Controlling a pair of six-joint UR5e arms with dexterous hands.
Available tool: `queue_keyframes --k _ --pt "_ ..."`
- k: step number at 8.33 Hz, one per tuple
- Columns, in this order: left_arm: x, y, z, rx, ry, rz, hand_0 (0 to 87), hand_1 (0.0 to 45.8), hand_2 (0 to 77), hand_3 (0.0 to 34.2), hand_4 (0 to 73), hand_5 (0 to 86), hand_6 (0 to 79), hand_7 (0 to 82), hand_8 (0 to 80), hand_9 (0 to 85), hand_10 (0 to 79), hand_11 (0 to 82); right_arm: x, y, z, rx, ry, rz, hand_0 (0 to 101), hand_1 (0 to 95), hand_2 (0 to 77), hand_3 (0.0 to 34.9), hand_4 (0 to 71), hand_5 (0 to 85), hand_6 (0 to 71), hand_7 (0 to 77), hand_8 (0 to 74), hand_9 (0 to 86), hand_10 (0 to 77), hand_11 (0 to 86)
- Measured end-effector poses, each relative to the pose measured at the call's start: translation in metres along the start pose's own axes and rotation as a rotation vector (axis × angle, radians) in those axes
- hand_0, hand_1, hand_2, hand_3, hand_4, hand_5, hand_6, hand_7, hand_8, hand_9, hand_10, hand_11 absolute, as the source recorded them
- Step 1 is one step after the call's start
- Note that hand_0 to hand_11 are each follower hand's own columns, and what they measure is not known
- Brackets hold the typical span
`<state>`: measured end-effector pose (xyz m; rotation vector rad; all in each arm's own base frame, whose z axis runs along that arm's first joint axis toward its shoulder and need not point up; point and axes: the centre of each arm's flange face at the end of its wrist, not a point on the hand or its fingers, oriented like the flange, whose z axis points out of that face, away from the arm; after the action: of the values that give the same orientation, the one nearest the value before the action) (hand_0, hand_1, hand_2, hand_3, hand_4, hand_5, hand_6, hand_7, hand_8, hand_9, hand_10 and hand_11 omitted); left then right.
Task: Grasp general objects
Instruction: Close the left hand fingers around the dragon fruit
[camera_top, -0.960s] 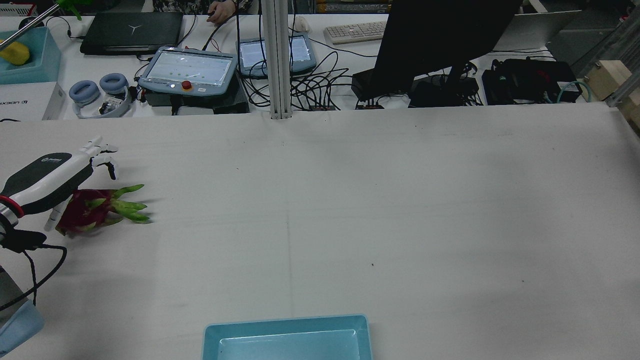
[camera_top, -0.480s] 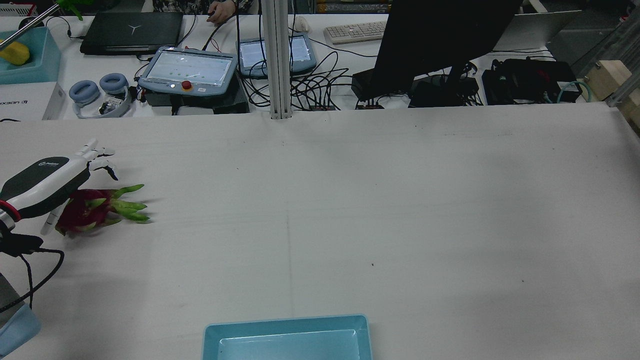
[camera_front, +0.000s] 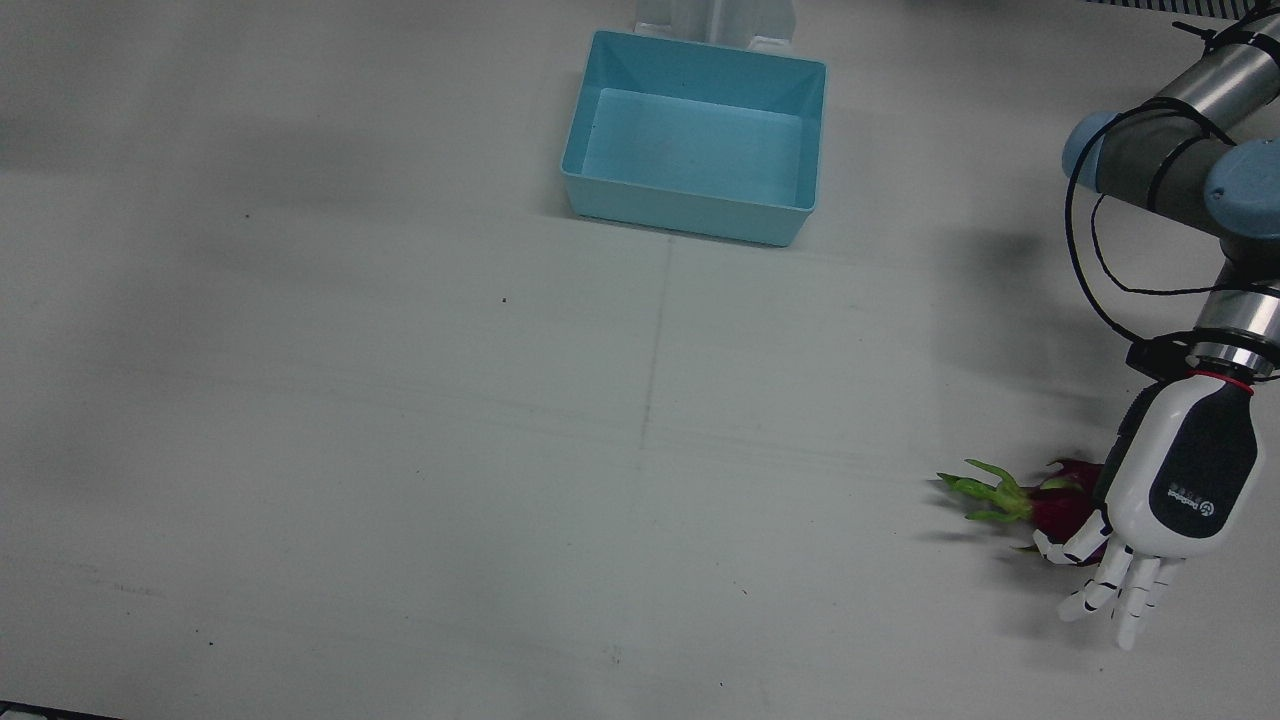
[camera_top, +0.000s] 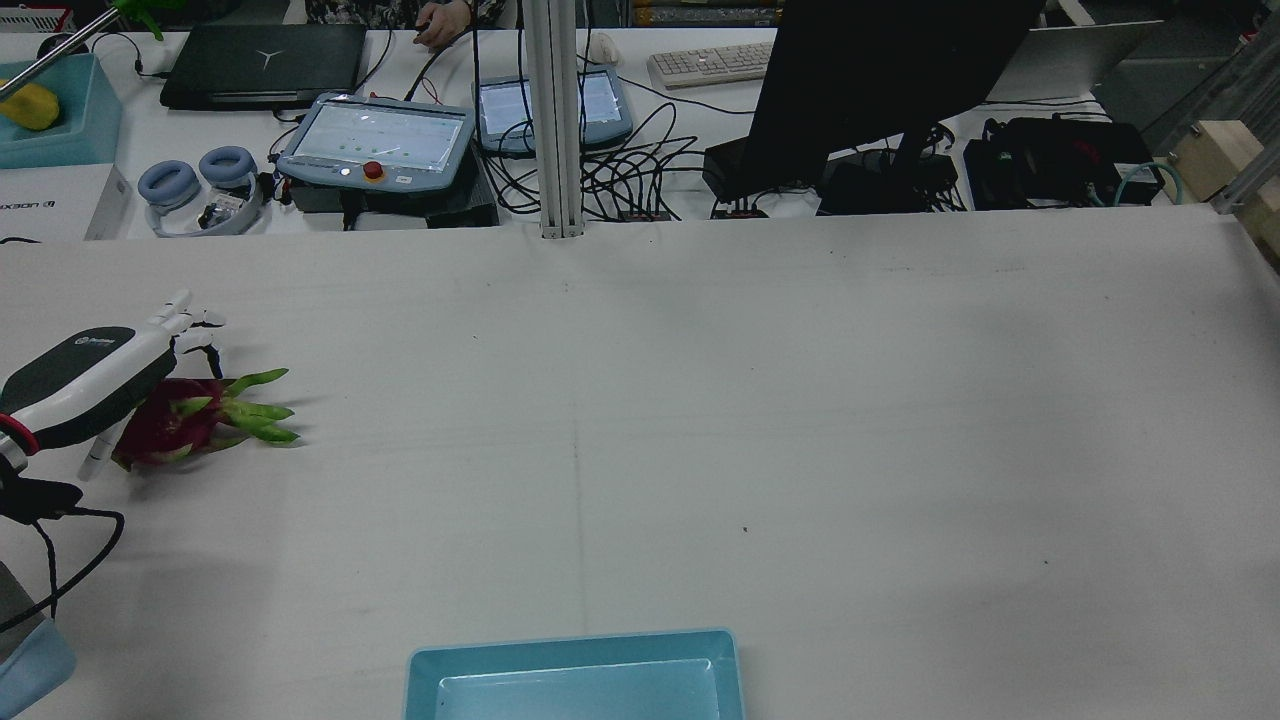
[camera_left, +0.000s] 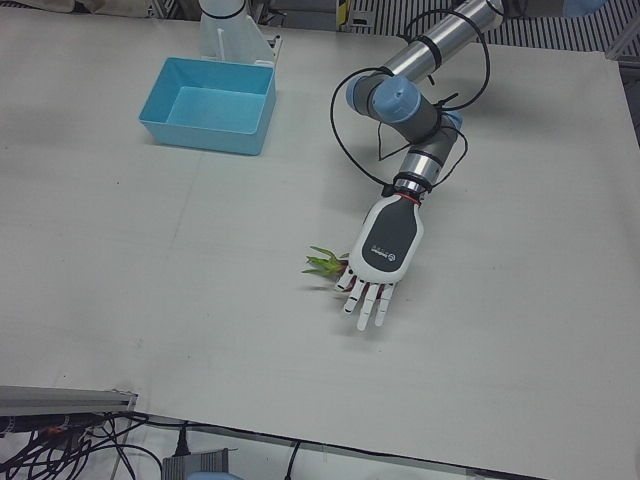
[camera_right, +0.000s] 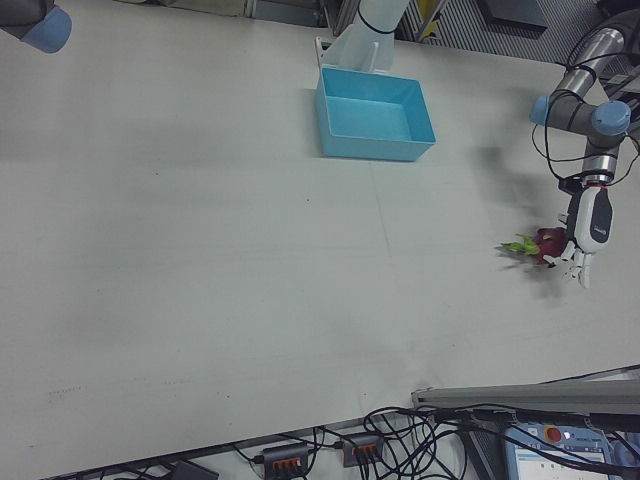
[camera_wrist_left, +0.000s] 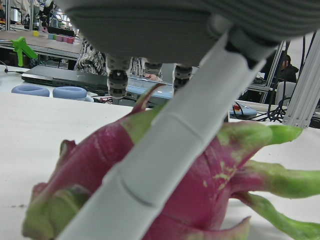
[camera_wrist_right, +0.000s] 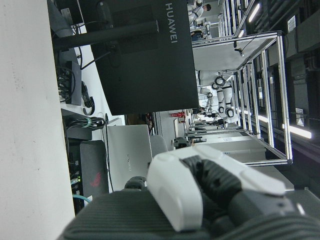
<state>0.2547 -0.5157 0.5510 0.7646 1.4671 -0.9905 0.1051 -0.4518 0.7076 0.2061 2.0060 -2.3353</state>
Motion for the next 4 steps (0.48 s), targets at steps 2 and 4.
queue_keyframes --k 2,4 --pt "-0.004 0.0 0.002 0.0 -0.001 0.0 79.8 0.0 0.0 7.4 7.6 52.9 0.5 27.3 1.6 2.7 22.9 1.1 0.0 0.0 0.0 0.0 0.0 0.0 0 94.9 77.4 0.0 0.0 0.0 0.0 0.0 0.0 0.5 0.0 0.5" --pt "-0.009 0.011 0.004 -0.018 -0.011 0.002 80.0 0.0 0.0 4.3 7.6 61.1 0.5 30.0 1.6 4.4 22.9 1.1 0.0 0.0 0.0 0.0 0.0 0.0 0 94.9 77.4 0.0 0.0 0.0 0.0 0.0 0.0 0.5 0.0 0.5"
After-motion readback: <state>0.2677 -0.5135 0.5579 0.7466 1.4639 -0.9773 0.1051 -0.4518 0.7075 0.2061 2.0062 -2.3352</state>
